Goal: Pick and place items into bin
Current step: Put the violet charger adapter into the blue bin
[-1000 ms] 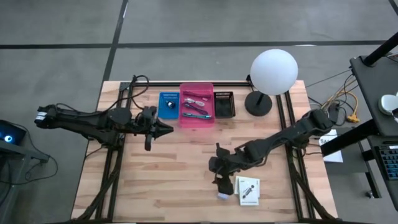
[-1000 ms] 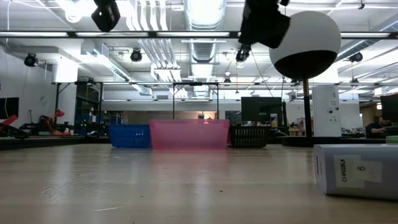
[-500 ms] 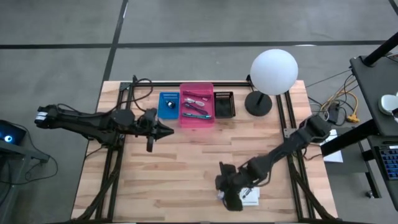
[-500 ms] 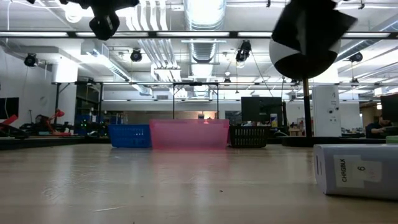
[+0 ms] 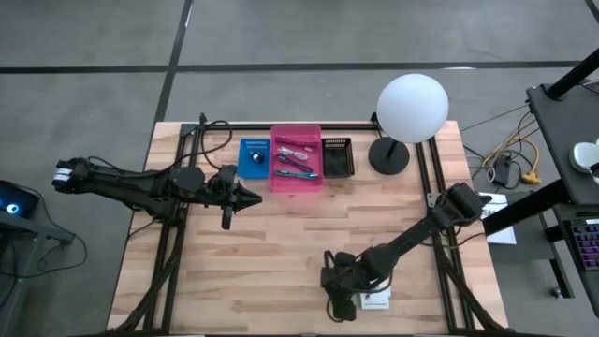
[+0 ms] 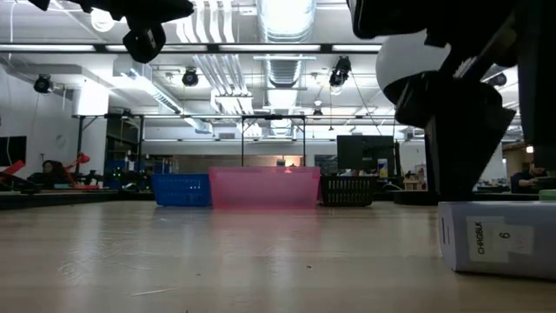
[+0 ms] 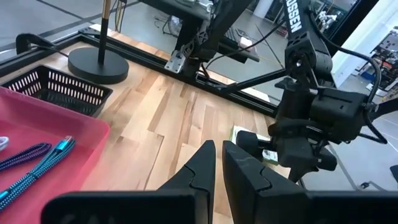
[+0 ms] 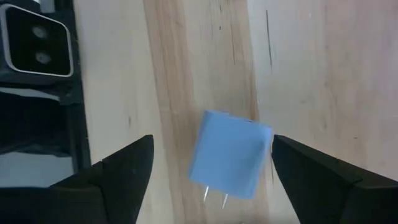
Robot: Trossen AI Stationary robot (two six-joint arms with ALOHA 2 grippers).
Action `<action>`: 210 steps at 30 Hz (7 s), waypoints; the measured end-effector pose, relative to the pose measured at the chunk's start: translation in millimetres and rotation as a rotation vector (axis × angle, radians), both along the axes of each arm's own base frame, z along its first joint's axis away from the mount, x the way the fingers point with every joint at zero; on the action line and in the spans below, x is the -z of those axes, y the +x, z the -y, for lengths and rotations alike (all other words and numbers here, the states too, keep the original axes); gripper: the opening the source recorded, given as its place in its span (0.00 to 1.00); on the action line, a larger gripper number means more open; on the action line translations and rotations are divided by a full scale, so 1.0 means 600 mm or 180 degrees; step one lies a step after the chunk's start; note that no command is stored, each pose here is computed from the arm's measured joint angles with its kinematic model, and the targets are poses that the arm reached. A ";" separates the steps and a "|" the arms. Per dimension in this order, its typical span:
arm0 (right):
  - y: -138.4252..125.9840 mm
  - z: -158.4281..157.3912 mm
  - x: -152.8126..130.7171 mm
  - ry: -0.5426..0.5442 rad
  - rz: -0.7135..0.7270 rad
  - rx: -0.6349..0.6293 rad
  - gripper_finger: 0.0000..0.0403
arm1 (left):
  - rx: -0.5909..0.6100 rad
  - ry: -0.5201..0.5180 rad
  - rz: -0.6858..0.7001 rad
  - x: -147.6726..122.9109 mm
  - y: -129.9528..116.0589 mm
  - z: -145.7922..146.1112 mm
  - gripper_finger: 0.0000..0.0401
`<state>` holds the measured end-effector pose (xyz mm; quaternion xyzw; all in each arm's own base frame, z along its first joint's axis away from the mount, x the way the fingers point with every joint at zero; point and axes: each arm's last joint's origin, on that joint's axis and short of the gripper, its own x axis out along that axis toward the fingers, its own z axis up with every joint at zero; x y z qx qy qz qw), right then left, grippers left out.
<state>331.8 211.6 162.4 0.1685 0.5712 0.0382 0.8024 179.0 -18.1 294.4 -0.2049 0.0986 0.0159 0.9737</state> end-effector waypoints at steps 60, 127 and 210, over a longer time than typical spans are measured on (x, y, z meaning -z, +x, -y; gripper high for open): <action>-0.003 0.005 0.046 -0.0454 -0.0042 -0.0410 0.51 | 0.0001 0.0002 -0.0022 0.003 0.000 0.000 0.03; 0.110 0.259 -0.235 -0.2385 0.2334 -0.0108 0.46 | -0.0343 -0.1051 0.0320 -0.023 0.024 0.000 0.52; 0.076 0.300 -0.210 -0.2746 0.1316 0.0482 0.73 | -0.1644 -0.0743 0.0228 -0.027 0.042 -0.049 0.26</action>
